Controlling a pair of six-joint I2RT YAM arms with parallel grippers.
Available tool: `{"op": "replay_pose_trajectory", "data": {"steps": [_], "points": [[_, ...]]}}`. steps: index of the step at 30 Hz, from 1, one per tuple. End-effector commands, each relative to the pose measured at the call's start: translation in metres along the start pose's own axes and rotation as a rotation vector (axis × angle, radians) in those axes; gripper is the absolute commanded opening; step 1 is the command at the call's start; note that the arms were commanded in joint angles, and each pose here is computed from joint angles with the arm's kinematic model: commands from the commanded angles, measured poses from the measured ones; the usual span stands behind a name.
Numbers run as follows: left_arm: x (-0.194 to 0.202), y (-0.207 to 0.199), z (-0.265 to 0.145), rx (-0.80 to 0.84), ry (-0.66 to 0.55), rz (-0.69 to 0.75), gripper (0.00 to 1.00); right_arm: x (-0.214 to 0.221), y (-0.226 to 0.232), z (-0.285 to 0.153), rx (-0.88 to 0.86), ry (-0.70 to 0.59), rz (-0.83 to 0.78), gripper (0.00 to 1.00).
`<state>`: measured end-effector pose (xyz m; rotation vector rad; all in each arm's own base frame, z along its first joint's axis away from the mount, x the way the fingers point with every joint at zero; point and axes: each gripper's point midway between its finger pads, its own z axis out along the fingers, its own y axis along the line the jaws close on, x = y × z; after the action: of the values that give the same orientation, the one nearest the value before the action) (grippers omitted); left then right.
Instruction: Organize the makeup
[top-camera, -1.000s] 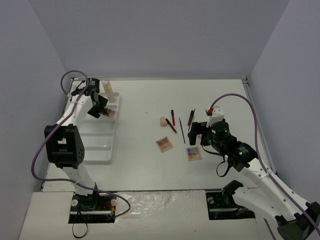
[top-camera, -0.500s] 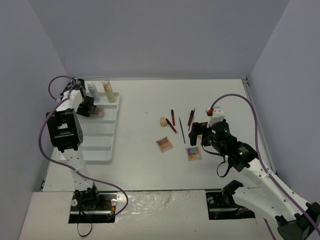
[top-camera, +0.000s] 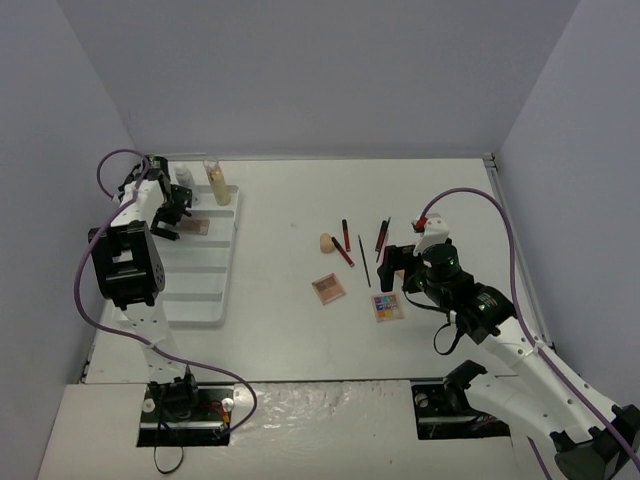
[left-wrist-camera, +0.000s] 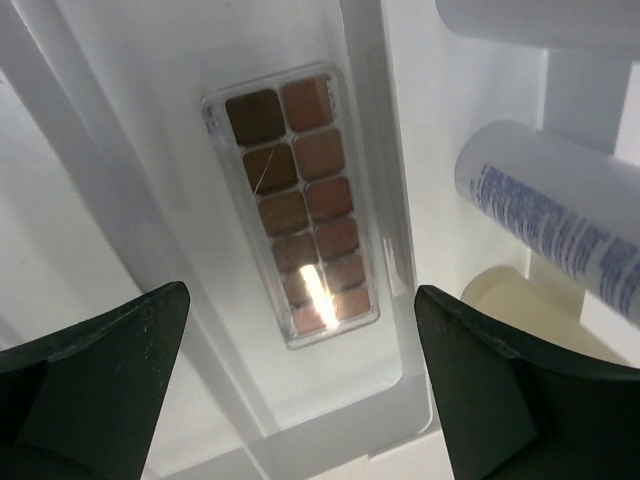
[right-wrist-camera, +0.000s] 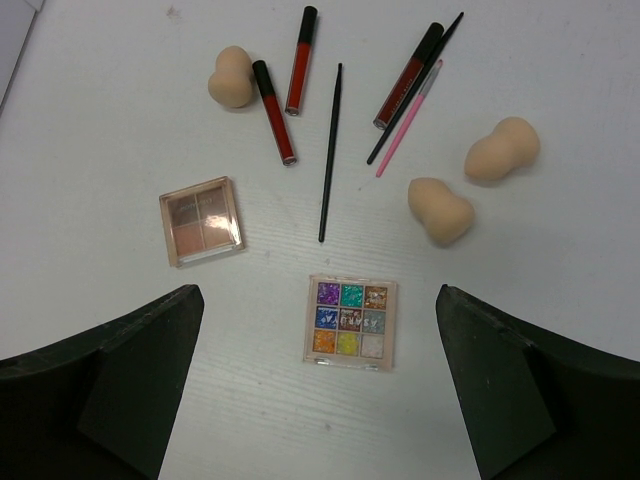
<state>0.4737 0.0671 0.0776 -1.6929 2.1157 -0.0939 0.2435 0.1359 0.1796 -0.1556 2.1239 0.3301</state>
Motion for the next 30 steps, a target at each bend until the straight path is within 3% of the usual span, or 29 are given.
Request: {"op": "replay_pose_trajectory", "data": {"steps": [1,8,17,22,30], "points": [[0.038,-0.032,-0.089,0.186,-0.010,0.248,0.97,-0.030,0.001,-0.006,0.010,-0.089,0.006,1.00],[0.172,0.006,-0.127,0.180,0.046,0.629,0.97,-0.037,-0.001,-0.007,0.027,-0.108,0.016,1.00],[0.323,0.045,-0.143,0.188,0.169,0.799,0.97,-0.037,-0.002,-0.009,0.029,-0.113,0.018,1.00],[0.369,0.052,-0.145,0.151,0.173,0.856,0.97,-0.036,-0.002,-0.014,0.011,-0.130,0.031,1.00],[0.401,0.064,-0.134,0.109,0.194,0.865,0.97,-0.037,-0.002,-0.024,-0.007,-0.163,0.046,1.00]]}}
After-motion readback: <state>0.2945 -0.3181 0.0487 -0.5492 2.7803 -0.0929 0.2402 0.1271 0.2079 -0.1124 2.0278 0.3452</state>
